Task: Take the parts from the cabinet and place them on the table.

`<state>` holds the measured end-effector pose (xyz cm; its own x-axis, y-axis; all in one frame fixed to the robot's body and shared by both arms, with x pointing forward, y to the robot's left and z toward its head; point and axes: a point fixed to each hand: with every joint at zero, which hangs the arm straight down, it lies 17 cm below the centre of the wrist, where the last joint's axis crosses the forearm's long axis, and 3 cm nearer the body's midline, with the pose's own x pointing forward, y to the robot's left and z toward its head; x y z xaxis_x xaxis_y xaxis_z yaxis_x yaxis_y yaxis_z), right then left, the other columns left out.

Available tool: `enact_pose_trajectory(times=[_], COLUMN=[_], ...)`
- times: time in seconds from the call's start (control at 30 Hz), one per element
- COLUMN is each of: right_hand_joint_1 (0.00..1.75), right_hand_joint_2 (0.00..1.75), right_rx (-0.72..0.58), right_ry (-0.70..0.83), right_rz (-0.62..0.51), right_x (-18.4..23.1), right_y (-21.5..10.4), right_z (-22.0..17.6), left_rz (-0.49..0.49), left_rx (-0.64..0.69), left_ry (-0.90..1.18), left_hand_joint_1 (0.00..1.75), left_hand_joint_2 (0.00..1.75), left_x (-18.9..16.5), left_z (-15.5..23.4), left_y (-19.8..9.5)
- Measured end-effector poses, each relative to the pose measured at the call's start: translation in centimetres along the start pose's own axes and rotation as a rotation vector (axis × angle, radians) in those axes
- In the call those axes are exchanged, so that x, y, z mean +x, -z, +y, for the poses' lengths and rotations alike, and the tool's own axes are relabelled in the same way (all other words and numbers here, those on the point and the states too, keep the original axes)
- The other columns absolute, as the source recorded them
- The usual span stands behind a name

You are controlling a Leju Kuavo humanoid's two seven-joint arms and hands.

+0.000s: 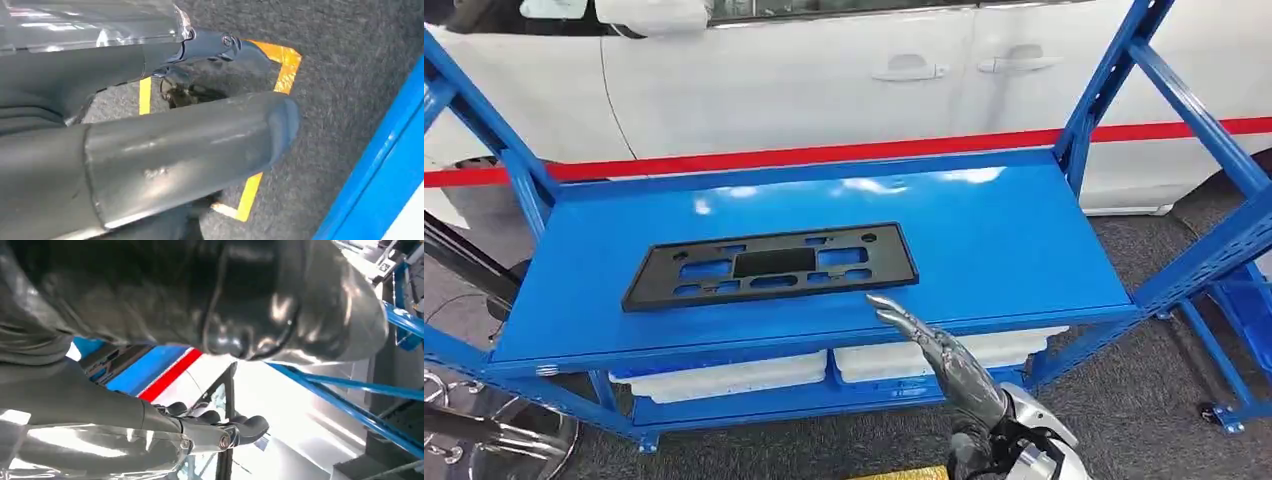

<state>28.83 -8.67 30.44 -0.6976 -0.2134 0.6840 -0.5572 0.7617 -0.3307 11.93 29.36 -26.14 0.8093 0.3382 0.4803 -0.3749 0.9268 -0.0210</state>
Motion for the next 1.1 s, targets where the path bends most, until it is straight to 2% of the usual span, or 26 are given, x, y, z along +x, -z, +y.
enact_pose_trajectory(times=[0.23, 0.27, 0.5, 0.6, 0.73, 0.8, 0.97, 1.1], right_hand_joint_1=[0.00, 0.00, 0.00, 0.00, 0.00, 0.00, 0.00, 0.00], right_hand_joint_2=[0.00, 1.75, 1.75, 1.75, 1.75, 1.75, 1.75, 1.75], right_rx=[0.108, 0.123, 0.220, 0.234, 0.188, 0.187, 0.186, 0.149], right_ry=[0.057, 0.068, 0.029, -0.039, -0.268, -0.310, -0.361, -0.620], right_rz=[0.080, 0.088, 0.171, 0.210, 0.211, 0.209, 0.199, 0.235], right_x=[-2.1, -2.6, -6.6, -9.0, -11.0, -11.5, -11.8, -14.1], right_y=[-0.3, -0.1, 1.7, 3.4, 8.2, 9.9, 12.1, 13.8], right_z=[3.6, 4.3, 7.2, 7.9, 6.5, 6.5, 7.1, 6.3], left_rz=[0.035, 0.036, 0.047, 0.060, 0.059, 0.059, 0.057, 0.091], left_rx=[0.006, 0.003, -0.013, -0.020, -0.034, -0.034, -0.041, -0.054], left_ry=[0.018, 0.022, 0.060, 0.083, 0.111, 0.120, 0.139, 0.180], left_hand_joint_1=[0.00, 0.00, 0.00, 0.00, 0.00, 0.00, 0.00, 0.00], left_hand_joint_2=[0.00, 0.00, 0.00, 0.00, 0.00, 0.00, 0.00, 0.00], left_x=[-0.8, -0.8, -0.9, -1.1, -0.9, -0.7, -0.7, -1.3], left_z=[0.3, 0.2, -0.2, -0.2, -0.6, -0.4, -0.4, -0.3], left_y=[0.0, 0.0, 0.0, 0.0, 0.1, 0.1, 0.2, 0.1])
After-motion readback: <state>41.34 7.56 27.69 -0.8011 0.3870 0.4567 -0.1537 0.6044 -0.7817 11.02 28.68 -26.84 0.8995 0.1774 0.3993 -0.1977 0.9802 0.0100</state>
